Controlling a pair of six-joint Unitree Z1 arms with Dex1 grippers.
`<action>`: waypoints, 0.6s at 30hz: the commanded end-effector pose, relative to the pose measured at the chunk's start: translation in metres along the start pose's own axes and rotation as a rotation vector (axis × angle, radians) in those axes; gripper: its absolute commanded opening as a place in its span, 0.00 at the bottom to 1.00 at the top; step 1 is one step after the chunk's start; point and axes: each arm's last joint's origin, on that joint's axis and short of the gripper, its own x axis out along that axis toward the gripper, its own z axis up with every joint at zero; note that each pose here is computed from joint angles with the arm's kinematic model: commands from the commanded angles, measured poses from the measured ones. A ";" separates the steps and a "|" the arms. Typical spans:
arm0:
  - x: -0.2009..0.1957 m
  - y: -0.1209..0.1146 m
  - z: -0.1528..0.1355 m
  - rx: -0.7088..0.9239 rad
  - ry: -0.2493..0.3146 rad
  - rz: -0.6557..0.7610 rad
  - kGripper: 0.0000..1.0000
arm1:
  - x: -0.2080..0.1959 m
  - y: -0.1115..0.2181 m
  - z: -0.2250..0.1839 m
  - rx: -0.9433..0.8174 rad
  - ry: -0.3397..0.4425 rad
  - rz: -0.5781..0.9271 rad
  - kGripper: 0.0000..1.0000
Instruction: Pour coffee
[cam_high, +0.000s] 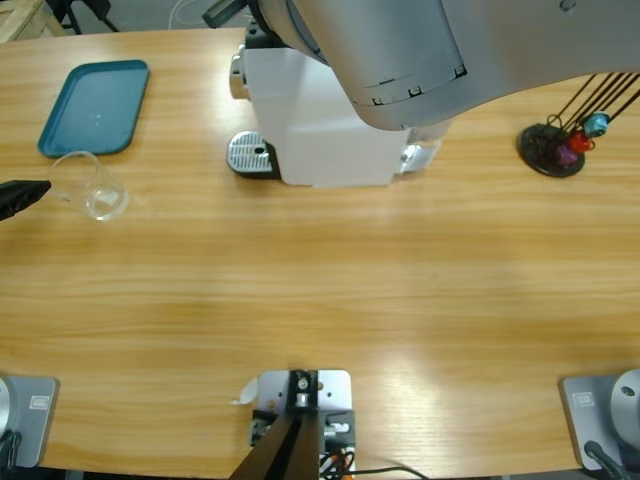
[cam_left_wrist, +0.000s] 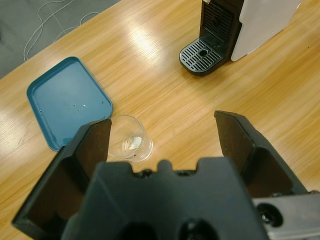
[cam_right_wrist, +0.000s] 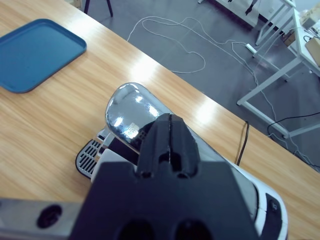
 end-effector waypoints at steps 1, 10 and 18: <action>0.009 -0.002 -0.010 0.027 0.053 0.002 0.89 | 0.047 0.049 -0.090 -0.135 0.223 0.064 0.00; 0.009 -0.002 -0.010 0.027 0.055 0.003 0.89 | 0.053 0.053 -0.110 -0.119 0.248 0.070 0.00; 0.008 0.000 -0.008 0.026 0.046 0.032 0.89 | 0.050 0.050 -0.111 -0.110 0.242 0.073 0.00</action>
